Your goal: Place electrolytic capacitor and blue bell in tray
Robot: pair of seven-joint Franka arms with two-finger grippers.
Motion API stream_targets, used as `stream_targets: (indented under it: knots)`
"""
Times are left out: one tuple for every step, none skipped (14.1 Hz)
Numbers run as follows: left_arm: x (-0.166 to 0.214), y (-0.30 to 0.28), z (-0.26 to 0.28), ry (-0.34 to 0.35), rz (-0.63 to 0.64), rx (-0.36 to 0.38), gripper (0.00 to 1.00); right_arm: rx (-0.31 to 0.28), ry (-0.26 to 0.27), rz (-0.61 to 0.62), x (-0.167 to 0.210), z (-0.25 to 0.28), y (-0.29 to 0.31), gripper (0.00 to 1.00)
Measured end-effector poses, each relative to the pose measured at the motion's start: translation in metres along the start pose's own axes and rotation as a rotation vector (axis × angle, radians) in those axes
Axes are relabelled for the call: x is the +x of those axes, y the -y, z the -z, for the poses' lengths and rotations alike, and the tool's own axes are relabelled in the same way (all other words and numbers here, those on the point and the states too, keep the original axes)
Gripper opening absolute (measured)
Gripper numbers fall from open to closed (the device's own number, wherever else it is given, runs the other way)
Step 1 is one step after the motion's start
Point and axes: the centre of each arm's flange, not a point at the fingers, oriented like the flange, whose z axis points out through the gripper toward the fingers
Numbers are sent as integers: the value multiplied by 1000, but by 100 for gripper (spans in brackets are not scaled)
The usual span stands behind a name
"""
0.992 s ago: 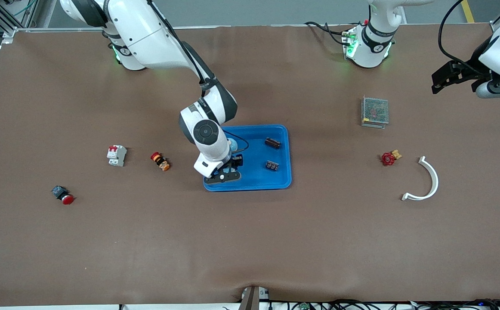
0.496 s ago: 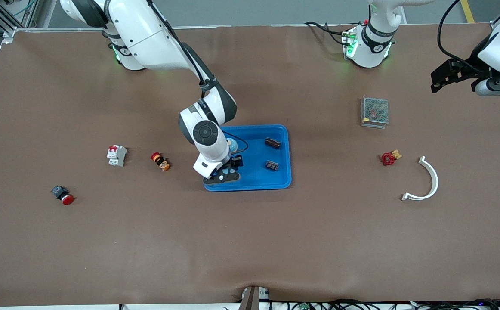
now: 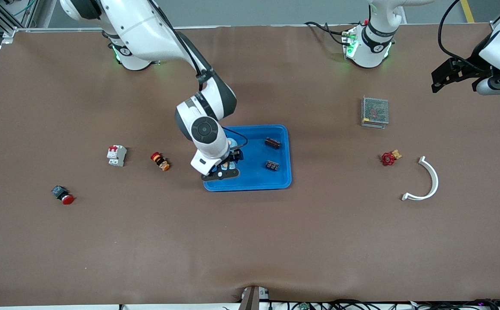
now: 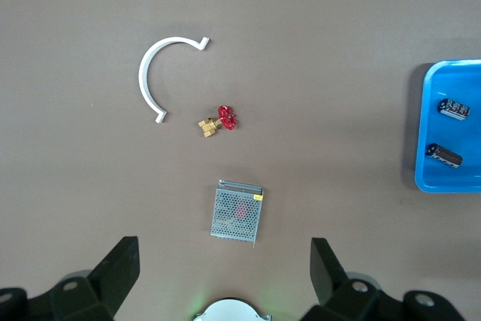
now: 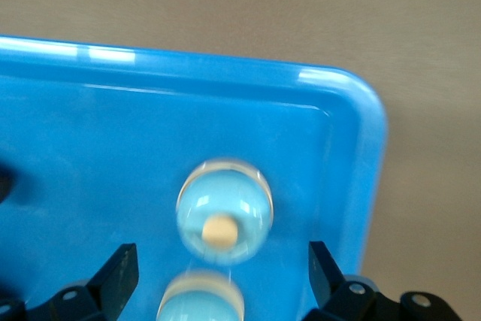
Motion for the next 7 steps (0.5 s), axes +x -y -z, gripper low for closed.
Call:
stream_targets:
  knots:
    - [0, -1, 0, -1, -2, 0, 100, 1, 10, -1, -4, 30, -2, 100]
    - [0, -2, 1, -2, -4, 0, 100, 0, 24, -4, -10, 61, -7, 100]
    - [0, -3, 1, -2, -5, 0, 100, 0, 39, -9, -16, 91, -15, 100]
    - [0, -3, 1, -3, -6, 0, 100, 1, 55, -15, -23, 120, -24, 100]
    - [0, -3, 1, -4, -6, 0, 100, 2, 68, -20, -32, 148, -33, 100]
    - [0, -3, 2, -4, -6, 0, 100, 3, 76, -25, -41, 174, -43, 100]
    - [0, -3, 2, -4, -6, 0, 100, 5, 81, -28, -51, 201, -52, 100]
